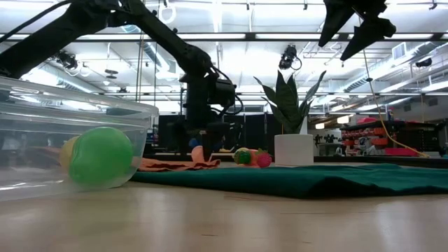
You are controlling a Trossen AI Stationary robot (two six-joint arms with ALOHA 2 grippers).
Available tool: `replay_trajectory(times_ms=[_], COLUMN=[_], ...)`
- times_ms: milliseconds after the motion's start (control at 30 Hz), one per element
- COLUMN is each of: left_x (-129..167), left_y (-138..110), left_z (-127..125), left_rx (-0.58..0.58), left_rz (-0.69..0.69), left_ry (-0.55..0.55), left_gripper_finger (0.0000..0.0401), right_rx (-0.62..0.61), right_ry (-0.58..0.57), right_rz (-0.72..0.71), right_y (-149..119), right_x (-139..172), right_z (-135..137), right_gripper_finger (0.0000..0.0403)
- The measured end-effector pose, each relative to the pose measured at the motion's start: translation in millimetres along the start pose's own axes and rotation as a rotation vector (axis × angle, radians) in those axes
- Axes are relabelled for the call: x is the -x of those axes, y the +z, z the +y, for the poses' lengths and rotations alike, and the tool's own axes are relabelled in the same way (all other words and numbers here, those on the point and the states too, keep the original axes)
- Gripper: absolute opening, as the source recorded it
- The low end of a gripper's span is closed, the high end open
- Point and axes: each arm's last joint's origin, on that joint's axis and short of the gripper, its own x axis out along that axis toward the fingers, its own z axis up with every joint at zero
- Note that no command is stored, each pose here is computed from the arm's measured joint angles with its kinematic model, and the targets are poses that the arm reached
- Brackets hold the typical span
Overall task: Pick and placing Produce into tupperware
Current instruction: Put the peach into the transparent container
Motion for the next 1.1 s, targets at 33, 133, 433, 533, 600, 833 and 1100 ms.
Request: replay_trajectory(times_ms=[33,133,433,533,600,833,1100], left_x=[0,0,1,1,1,1,1], left_y=[0,1,5,4,4,4,4], left_z=[0,0,-10,-11,-11,-11,-11], left_rx=[0.014,0.060,0.102,0.097,0.095,0.085,0.084], left_rz=[-0.003,-0.014,-0.075,-0.073,-0.072,-0.073,-0.073], left_ry=[0.001,-0.004,-0.047,-0.051,-0.050,-0.049,-0.050], left_gripper_finger=[0.0389,0.0389,0.0389,0.0389,0.0389,0.0389,0.0388], right_rx=[0.001,0.003,0.005,0.008,0.012,0.019,0.020], right_ry=[0.000,0.000,-0.001,-0.001,-0.001,-0.008,-0.008], right_rz=[0.000,0.000,0.000,0.000,0.000,-0.011,-0.011], right_y=[0,0,0,0,0,0,0], right_x=[0,0,0,0,0,0,0], right_z=[0,0,0,0,0,0,0], right_gripper_finger=[0.0313,0.0313,0.0313,0.0313,0.0313,0.0313,0.0313])
